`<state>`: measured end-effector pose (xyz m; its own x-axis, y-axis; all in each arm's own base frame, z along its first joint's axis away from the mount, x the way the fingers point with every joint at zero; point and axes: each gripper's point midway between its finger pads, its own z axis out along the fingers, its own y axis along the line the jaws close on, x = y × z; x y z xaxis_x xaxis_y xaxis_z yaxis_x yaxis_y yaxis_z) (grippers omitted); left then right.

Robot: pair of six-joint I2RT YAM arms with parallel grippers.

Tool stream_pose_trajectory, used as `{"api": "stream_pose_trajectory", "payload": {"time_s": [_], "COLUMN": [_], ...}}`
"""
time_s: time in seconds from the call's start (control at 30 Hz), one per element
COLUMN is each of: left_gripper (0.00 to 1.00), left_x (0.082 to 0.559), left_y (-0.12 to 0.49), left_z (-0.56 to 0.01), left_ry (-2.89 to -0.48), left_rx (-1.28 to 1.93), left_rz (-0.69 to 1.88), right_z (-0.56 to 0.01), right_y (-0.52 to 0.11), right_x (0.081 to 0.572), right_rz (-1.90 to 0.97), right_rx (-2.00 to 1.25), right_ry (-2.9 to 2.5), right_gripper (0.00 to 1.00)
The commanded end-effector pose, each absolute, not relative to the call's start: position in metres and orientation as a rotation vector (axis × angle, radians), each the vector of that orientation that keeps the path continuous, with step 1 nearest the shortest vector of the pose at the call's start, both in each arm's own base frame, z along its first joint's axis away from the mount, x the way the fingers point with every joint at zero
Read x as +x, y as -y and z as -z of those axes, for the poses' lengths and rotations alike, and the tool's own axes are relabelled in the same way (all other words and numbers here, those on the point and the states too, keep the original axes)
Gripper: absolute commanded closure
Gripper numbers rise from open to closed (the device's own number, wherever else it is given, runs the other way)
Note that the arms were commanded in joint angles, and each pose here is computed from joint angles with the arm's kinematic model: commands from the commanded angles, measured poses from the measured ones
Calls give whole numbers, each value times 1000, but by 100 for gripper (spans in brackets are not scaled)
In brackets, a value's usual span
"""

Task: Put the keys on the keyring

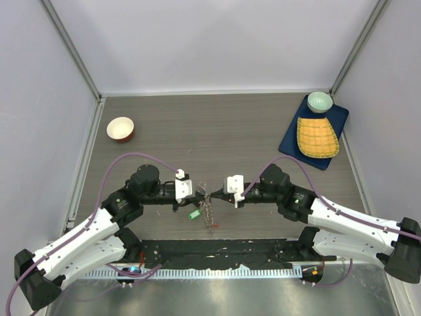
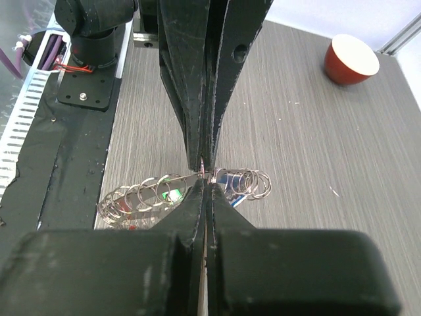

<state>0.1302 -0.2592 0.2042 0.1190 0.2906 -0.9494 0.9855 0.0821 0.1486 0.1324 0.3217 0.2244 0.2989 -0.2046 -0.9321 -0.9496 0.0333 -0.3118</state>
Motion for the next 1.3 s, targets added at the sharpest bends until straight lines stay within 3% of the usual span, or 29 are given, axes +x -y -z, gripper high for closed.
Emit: {"api": "stream_pose_trajectory", "payload": {"time_s": [0.0,1.27], "left_gripper": [100,100], "left_x": [134,133], "left_y": [266,267], "left_z": [-235,-238], "left_ry": [-1241,-1229], "left_rx": [1363,1359], "left_rz": [872,888], "right_z": [-251,-240], "right_y": [-321,-327], "right_x": [132,130], "right_rz": [-813,-838], "right_rx": [-1394,-1434], "right_ry": [-1057,-1079], "right_gripper": [99,99]}}
